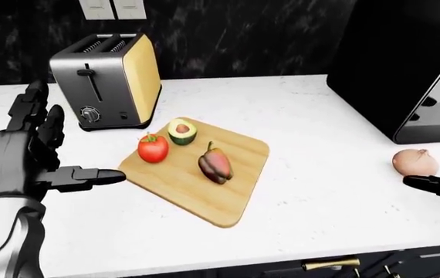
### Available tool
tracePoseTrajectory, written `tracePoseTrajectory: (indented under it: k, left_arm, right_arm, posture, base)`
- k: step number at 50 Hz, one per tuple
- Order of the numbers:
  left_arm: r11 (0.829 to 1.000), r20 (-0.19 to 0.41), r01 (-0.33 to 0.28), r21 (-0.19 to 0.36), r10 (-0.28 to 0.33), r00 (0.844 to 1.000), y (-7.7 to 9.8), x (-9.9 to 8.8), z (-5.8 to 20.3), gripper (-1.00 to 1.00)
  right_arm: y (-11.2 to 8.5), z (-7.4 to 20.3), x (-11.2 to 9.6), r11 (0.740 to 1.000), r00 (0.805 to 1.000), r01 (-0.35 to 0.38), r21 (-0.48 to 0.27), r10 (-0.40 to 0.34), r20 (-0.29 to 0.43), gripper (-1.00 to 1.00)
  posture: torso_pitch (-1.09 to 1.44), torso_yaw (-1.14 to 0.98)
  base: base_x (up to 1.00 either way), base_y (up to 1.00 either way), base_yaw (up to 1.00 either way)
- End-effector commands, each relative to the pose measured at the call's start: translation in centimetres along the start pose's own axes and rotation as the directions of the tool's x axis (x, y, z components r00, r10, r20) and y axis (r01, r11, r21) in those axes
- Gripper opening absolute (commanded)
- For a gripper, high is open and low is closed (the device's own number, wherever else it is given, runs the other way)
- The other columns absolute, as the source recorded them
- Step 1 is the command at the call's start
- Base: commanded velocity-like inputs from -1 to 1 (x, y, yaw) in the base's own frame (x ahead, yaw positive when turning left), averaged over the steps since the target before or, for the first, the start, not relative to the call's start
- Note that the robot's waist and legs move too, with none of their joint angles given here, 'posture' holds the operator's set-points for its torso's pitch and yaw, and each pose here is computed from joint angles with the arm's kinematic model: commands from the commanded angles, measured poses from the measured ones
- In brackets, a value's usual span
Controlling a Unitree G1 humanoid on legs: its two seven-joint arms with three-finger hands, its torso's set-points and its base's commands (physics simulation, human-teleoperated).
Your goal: Place the avocado, onion, tomato and bell pepper on the cutting board.
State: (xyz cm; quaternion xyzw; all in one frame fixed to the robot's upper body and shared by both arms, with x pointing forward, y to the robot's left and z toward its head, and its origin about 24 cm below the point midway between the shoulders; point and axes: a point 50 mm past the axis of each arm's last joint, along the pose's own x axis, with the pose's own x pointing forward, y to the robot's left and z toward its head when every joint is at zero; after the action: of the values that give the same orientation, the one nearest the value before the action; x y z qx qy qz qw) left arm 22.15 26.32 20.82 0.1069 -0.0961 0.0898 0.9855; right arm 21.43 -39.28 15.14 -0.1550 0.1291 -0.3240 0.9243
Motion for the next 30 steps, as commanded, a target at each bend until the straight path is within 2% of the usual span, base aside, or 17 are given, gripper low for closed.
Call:
tracePoseTrajectory:
  k: [1, 30]
  left_arm:
    - [1.0, 0.076, -0.005, 0.024, 0.003, 0.997, 0.0, 0.0, 1.3, 1.0]
    - [0.999, 0.069, -0.011, 0.03, 0.009, 0.998, 0.3, -0.2, 1.0, 1.0]
  right_arm:
    - [-0.5, 2.3, -0.2, 1.0, 0.994, 0.028, -0.012, -0.027, 0.106, 1.0]
    - [1.8, 1.1, 1.0, 1.0, 0.996, -0.023, -0.012, 0.024, 0.089, 1.0]
  posture:
    - [-0.16, 0.0]
    - [-0.16, 0.0]
  base:
    - [0.0, 0.0, 0.0]
    - [0.0, 0.0, 0.0]
